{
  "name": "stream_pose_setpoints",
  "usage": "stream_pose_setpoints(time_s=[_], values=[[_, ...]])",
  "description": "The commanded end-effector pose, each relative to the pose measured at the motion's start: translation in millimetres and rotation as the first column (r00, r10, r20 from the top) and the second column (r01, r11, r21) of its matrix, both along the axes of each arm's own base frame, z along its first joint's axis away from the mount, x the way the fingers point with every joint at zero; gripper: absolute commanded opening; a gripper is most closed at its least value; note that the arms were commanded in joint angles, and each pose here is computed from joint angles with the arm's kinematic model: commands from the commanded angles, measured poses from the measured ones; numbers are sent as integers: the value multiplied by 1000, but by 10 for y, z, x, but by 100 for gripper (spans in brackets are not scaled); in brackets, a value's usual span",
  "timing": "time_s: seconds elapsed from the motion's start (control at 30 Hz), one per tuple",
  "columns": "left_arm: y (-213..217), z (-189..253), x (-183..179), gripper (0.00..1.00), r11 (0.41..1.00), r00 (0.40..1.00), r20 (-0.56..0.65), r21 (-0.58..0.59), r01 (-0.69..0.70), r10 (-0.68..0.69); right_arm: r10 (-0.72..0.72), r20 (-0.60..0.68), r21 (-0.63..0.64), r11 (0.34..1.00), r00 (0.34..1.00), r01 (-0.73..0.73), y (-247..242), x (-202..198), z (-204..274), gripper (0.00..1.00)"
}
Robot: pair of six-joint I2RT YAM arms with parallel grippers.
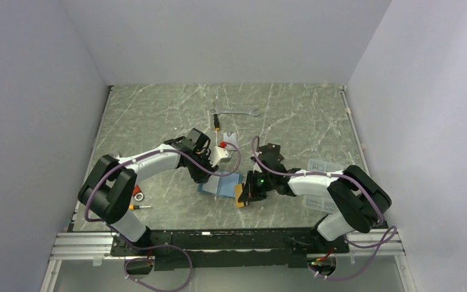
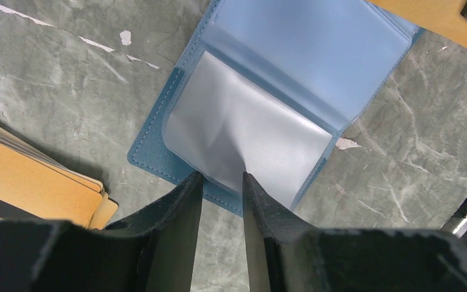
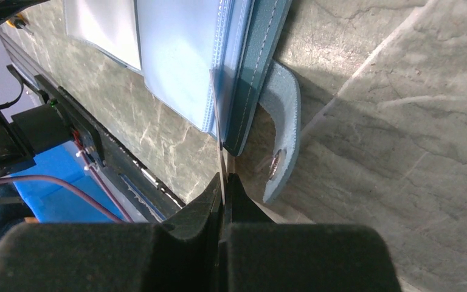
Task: Put the credit cards into the card holder
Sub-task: Open the card holder at the center of the board.
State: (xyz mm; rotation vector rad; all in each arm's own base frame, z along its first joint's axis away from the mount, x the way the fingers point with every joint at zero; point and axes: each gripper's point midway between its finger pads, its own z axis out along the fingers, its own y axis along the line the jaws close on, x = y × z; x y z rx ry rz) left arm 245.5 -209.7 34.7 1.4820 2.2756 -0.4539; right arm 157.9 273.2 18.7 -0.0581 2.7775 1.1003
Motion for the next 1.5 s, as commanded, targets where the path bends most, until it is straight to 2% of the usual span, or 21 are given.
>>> stream_pose_setpoints(time_s=[0.0, 0.33, 0.53, 1.47], values=[[-30, 71, -30, 35, 999, 1000, 7, -32, 13, -13, -62, -19, -109, 992, 998, 59, -224, -31, -227, 0], [-33, 66, -25, 33, 999, 1000, 5, -32, 12, -12, -81, 41, -50, 995, 996, 83, -191, 23, -83, 0], [-40, 74, -25, 33, 999, 1000, 4, -35, 13, -13, -66, 35, -46, 997, 997, 67, -153, 39, -111, 0], [-20, 67, -27, 30, 999, 1000, 6, -33, 19, -19, 80, 135, -5, 997, 988, -81, 86, 118, 170, 0]])
